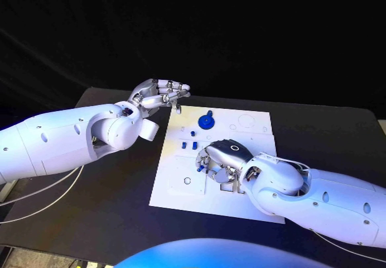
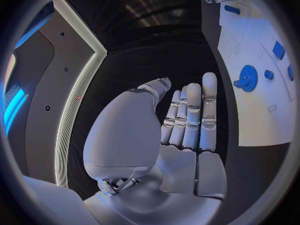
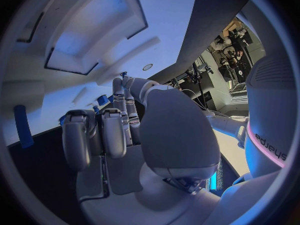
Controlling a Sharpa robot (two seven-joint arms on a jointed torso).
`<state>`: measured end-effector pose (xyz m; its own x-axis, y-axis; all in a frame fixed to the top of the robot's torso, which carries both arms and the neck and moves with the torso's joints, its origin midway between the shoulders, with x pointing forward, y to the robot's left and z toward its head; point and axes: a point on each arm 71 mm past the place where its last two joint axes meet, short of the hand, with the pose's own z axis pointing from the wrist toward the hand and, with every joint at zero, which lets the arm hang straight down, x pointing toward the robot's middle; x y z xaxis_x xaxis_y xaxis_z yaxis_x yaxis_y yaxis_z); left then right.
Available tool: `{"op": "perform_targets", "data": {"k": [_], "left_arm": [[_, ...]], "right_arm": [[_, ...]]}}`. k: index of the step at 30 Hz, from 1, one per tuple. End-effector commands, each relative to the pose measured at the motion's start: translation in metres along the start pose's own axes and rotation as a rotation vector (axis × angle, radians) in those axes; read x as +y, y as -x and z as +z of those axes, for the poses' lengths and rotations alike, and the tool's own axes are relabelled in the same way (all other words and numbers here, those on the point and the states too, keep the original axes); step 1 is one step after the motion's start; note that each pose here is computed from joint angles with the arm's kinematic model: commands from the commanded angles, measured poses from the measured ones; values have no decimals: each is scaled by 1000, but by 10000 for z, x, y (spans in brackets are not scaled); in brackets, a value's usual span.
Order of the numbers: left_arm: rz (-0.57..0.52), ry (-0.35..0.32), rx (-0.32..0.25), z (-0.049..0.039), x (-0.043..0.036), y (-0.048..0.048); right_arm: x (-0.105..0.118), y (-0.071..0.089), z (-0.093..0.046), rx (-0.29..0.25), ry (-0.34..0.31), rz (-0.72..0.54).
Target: Assemble the parts on the task board
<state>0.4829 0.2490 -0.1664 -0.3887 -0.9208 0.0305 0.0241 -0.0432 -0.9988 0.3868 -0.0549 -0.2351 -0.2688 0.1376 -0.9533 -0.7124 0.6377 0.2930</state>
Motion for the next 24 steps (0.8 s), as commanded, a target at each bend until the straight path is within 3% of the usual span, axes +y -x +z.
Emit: {"op": "perform_targets", "data": {"k": [1,24], "left_arm": [[-12,-4,18,3,-6,-24],[-13,-1,20,2,-4,-28]], "right_arm": [[6,-29,8,20,4,-22],[74,-130,52,49,7,-60]]}}
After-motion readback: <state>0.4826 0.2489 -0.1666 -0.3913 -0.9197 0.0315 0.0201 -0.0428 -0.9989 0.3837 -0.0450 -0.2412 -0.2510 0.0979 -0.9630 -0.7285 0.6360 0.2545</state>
